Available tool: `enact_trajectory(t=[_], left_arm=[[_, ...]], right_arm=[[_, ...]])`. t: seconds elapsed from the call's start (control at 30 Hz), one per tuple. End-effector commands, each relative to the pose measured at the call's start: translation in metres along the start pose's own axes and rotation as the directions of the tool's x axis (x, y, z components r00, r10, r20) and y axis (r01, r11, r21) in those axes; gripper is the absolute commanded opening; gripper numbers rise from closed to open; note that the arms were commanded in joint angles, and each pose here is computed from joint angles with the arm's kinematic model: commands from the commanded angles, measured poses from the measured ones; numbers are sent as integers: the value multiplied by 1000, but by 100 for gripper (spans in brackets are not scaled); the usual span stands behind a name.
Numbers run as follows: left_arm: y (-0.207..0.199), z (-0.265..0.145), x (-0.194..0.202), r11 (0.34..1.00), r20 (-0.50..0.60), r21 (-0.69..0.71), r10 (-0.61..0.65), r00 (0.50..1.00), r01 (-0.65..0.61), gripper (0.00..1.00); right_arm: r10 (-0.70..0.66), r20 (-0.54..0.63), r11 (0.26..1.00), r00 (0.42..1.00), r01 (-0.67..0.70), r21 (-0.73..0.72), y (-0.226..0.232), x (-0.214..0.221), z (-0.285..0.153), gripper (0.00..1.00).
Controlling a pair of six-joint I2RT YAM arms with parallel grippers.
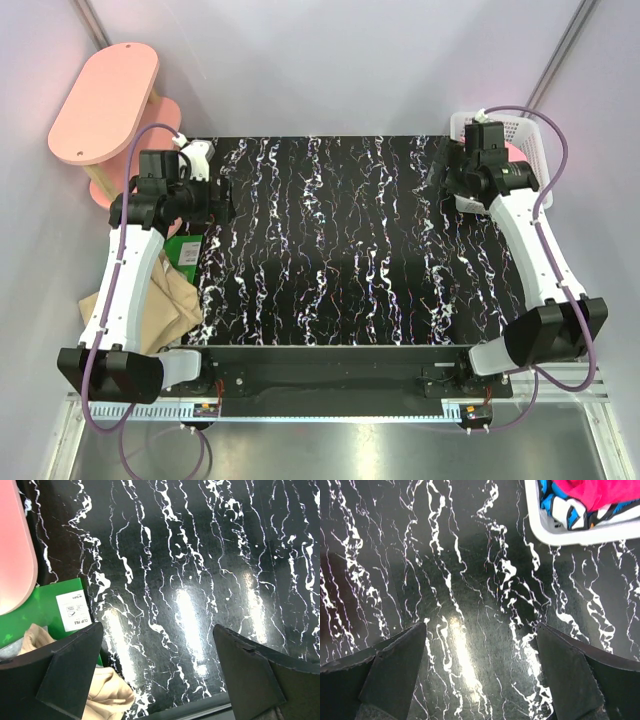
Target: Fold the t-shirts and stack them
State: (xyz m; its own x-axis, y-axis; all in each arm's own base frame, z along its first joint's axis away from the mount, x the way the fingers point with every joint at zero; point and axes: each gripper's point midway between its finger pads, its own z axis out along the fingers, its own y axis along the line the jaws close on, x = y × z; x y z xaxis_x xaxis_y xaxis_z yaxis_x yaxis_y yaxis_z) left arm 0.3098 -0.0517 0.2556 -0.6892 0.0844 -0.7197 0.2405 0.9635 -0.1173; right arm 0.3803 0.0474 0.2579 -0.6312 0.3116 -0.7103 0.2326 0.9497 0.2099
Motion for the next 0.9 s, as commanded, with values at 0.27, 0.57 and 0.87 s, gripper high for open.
enact_trajectory(t=[0.27, 0.57, 0.87], left_arm=[[29, -7, -15, 987, 70, -140, 88, 994, -78, 99], [56, -2, -11, 985, 51, -159, 69, 996, -60, 99], [66, 23, 2, 990, -5, -136, 38, 999, -39, 99]], right_arm=[[227, 134, 957, 965, -246, 153, -76, -101, 67, 95], [261, 104, 865, 960, -280, 417, -153, -99, 154, 95], [324, 92, 842, 942, -331, 425, -175, -99, 194, 89]])
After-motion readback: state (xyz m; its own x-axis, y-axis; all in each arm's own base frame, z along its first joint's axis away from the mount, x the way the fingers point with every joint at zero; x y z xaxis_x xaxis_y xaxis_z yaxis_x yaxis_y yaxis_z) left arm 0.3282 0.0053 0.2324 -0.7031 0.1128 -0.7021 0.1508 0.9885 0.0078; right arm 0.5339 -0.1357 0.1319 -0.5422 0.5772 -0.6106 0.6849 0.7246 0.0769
